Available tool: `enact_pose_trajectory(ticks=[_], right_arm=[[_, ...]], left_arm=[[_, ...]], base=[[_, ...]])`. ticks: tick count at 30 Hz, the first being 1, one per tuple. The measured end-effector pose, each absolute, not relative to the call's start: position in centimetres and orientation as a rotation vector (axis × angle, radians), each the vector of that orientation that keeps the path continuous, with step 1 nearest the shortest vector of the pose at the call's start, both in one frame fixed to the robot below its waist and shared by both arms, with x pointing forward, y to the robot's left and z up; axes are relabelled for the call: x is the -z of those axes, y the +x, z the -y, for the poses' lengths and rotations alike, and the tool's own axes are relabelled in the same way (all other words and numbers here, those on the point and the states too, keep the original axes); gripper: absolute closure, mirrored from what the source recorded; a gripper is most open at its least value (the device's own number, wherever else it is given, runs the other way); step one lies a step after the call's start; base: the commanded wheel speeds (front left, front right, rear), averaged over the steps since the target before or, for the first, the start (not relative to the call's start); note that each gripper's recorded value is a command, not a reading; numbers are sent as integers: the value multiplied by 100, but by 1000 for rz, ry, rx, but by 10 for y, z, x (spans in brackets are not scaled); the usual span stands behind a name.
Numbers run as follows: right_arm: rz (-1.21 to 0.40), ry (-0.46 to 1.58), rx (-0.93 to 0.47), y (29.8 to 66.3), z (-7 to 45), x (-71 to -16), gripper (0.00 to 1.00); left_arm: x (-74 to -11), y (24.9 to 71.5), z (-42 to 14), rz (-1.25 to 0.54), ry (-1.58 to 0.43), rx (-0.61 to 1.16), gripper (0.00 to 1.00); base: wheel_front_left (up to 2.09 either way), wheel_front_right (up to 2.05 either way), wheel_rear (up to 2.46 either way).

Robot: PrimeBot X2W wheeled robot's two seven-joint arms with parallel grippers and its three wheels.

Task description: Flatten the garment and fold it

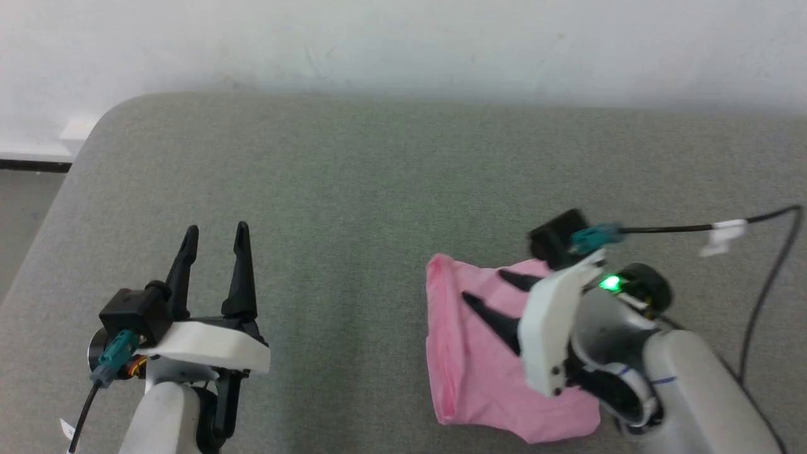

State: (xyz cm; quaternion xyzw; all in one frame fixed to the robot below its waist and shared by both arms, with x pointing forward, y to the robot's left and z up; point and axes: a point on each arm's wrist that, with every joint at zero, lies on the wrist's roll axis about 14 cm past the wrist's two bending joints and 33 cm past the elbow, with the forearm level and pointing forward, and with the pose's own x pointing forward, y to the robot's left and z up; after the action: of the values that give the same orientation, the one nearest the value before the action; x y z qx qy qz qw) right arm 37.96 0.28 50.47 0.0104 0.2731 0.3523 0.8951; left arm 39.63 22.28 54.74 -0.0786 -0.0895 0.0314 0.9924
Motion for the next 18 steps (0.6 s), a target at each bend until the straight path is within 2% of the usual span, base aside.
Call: enact_pose_trajectory(ticks=[3, 9, 18], right_arm=[[-533, 49, -629, 390, 31, -512, 0], [-643, 9, -398, 390, 103, -470, 0], [-822, -65, -369, 373, 102, -405, 0]], left_arm=[[-551, 398, -217, 188, -159, -47, 0], [-554, 401, -211, 201, -157, -33, 0], [-546, 403, -212, 180, -143, -37, 0]], base=[[0, 0, 0], [0, 0, 0], [0, 0, 0]])
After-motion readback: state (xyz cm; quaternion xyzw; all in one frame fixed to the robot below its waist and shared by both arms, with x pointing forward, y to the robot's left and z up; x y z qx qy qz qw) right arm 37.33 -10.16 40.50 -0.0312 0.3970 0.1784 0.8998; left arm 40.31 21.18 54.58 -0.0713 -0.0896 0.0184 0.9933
